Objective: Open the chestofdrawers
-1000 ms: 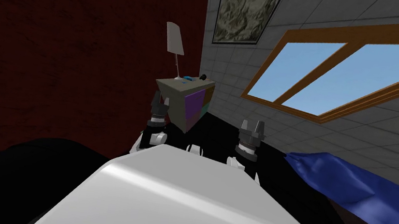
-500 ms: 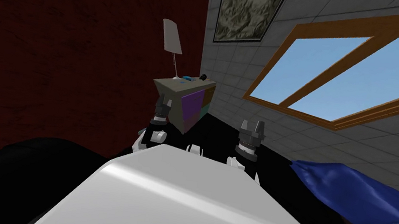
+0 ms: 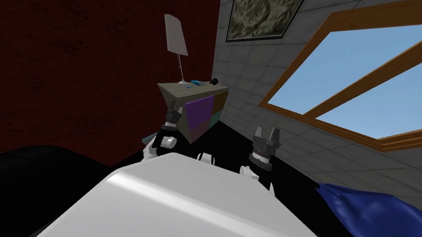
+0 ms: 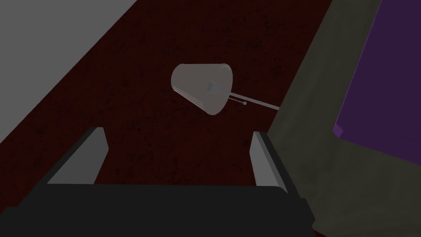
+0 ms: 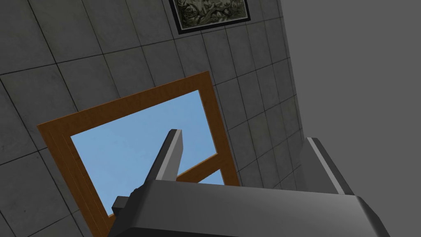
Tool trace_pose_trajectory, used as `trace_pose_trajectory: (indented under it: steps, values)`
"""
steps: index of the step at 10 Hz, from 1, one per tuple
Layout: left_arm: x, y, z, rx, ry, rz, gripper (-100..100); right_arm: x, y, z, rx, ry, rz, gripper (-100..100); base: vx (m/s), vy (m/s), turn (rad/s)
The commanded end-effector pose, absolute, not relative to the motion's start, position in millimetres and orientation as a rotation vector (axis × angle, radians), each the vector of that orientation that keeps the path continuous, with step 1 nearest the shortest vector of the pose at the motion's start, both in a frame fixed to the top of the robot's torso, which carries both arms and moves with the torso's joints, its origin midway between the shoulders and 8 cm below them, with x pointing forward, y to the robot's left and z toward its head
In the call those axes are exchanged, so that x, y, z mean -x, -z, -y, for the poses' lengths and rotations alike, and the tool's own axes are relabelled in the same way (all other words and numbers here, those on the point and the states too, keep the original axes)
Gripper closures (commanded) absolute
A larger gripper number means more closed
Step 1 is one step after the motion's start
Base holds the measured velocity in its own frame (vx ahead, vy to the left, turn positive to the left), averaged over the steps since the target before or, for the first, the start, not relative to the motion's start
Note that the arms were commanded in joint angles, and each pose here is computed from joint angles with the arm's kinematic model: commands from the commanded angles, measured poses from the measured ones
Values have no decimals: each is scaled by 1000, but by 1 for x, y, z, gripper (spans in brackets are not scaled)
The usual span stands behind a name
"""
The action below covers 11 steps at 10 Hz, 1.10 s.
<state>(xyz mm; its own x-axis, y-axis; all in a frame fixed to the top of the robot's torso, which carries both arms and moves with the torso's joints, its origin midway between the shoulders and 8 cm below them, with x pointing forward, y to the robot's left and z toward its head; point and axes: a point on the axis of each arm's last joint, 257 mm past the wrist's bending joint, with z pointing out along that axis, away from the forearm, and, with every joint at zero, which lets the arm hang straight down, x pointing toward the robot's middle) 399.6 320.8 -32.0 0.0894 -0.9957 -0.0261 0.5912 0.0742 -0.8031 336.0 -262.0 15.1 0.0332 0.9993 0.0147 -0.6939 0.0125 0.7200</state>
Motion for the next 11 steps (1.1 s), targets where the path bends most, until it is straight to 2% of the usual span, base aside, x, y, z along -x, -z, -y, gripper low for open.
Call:
trace_pose_trajectory:
  steps: [1, 11]
  values:
    - [-409, 44, -330, 769, 1359, -707, -100, -336, -15, 262, -647, -1453, -605, 0, 63, -98, 48]
    - [-462, 112, -394, 1016, 1384, -667, -100, -336, -15, 262, -647, -1453, -605, 0, 130, -169, 109]
